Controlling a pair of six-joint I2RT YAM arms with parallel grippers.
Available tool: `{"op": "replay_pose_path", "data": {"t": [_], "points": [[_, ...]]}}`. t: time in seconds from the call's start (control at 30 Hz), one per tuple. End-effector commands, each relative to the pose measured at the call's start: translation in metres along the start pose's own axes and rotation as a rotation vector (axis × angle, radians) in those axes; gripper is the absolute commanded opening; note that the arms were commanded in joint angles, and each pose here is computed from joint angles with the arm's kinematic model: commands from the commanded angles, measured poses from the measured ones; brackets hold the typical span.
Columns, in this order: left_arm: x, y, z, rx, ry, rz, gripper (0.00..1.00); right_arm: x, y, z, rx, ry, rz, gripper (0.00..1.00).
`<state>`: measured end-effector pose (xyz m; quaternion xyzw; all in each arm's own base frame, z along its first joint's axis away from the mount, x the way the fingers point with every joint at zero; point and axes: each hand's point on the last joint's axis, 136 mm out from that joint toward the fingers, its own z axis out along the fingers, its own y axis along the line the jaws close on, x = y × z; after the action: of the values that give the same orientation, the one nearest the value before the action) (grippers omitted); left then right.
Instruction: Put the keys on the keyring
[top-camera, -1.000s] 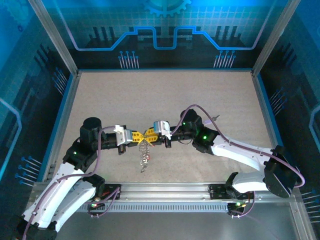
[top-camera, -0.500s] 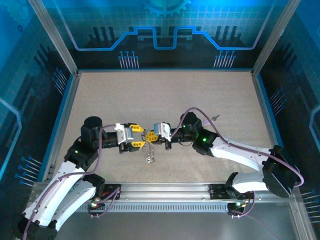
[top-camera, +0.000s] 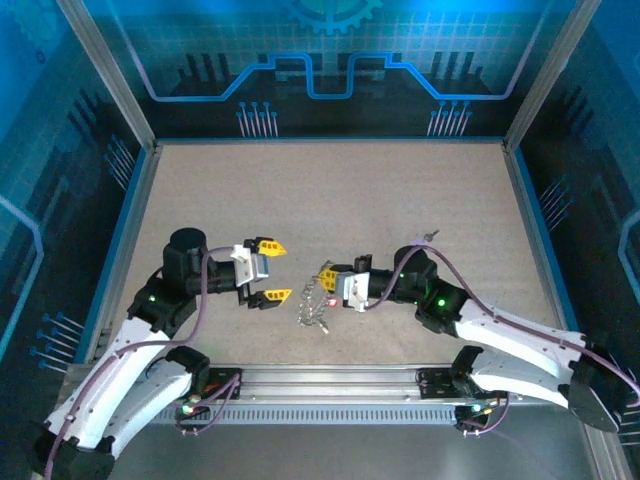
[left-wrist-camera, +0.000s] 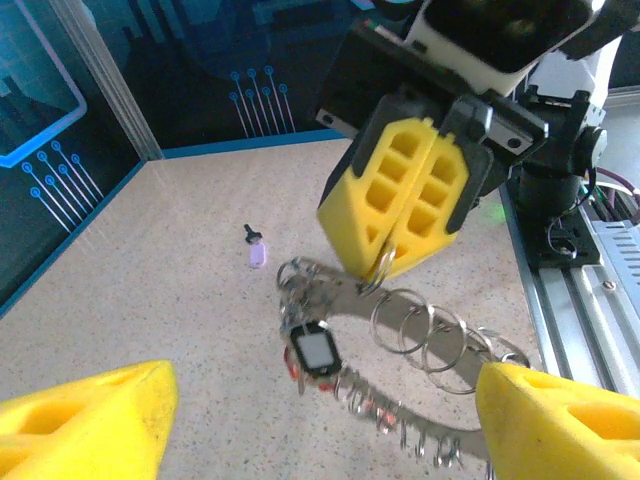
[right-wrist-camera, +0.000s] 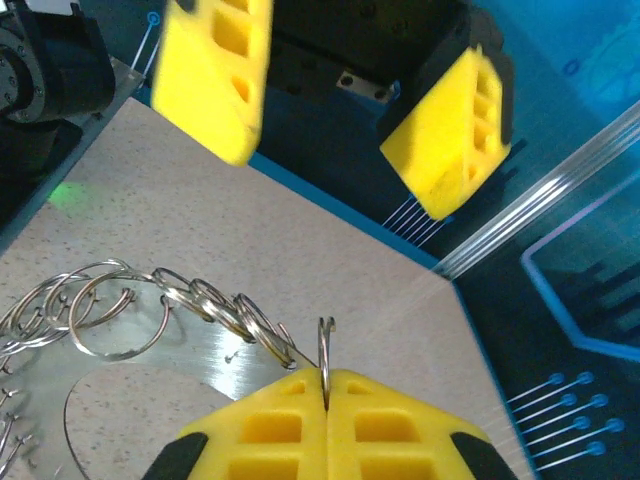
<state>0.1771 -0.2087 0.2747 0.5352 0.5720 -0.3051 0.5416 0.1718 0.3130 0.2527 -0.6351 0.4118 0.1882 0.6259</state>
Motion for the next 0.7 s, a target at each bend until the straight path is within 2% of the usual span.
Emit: {"op": "replay_pose_path", "data": {"t": [0.0, 0.2, 0.33, 0.43, 0.57, 0.67], "points": [[-0.014, 0.002, 0.001, 0.024, -0.024, 0.052, 0.79, -0.012, -0.005, -0.013, 0.033, -0.008, -0.118, 0.00], [-0.016, 0.029, 0.012, -0.043, -0.024, 0.002, 0.74, -0.019, -0.007, -0.032, 0.062, 0.021, -0.155, 0.00], [-0.013, 0.072, 0.020, -0.223, -0.055, -0.127, 0.77, -0.014, -0.019, -0.037, 0.137, 0.035, -0.085, 0.00], [-0.006, 0.104, 0.024, -0.356, -0.096, -0.285, 0.75, 0.003, -0.054, -0.050, 0.312, 0.059, 0.122, 0.00], [0.013, 0.121, 0.043, -0.385, -0.092, -0.384, 0.72, 0.038, -0.098, -0.091, 0.571, 0.090, 0.381, 0.00], [0.024, 0.131, 0.060, -0.400, -0.092, -0.465, 0.72, 0.068, -0.129, -0.134, 0.802, 0.158, 0.508, 0.00]]}}
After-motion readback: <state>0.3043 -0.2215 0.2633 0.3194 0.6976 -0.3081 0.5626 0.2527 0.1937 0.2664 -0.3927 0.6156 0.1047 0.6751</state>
